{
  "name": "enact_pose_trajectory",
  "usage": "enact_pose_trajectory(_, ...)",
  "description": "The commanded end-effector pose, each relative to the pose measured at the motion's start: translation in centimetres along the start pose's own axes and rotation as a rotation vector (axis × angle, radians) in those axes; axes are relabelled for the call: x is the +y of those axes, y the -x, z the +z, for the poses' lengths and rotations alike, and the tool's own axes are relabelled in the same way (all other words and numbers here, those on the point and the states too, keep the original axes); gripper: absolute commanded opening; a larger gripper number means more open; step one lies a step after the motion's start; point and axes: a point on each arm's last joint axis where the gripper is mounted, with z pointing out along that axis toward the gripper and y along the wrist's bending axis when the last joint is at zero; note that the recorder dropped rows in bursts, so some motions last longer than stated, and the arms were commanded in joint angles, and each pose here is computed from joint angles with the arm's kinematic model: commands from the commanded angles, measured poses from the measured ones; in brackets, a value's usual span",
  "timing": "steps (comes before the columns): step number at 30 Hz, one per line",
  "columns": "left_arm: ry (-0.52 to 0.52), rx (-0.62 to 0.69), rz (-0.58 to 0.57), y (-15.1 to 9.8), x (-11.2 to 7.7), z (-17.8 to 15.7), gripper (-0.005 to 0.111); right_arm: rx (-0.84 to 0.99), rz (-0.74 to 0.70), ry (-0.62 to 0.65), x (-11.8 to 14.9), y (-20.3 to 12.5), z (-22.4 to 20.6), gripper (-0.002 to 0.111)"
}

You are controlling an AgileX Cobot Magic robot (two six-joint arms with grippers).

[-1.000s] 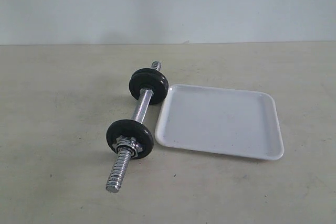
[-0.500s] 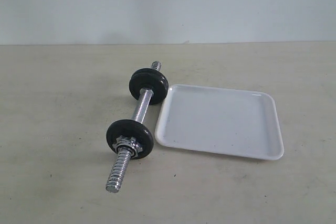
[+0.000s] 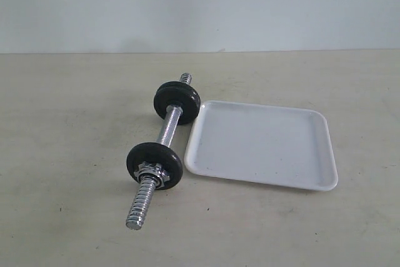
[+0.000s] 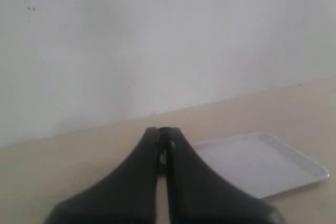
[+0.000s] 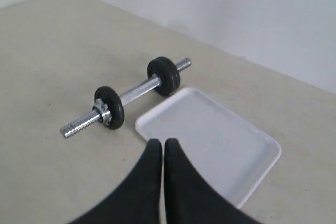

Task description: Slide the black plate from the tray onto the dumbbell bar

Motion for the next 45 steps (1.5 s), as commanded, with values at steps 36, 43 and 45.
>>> enact_pose_trajectory(36, -0.076, 0.024, 0.143, -0.8, -0.7, 0.0, 0.004, -0.189, -0.011, -0.166, -1.6, -12.7, 9.2, 0.0)
enact_pose_trajectory(43, -0.077, 0.024, 0.143, -0.8, -0.7, 0.0, 0.004, -0.186, 0.013, -0.162, -1.6, -12.7, 9.2, 0.0)
enact_pose_trajectory(45, -0.09, 0.025, 0.143, -0.9, -0.8, 0.0, 0.004, -0.189, 0.045, -0.159, -1.6, -12.7, 9.2, 0.0)
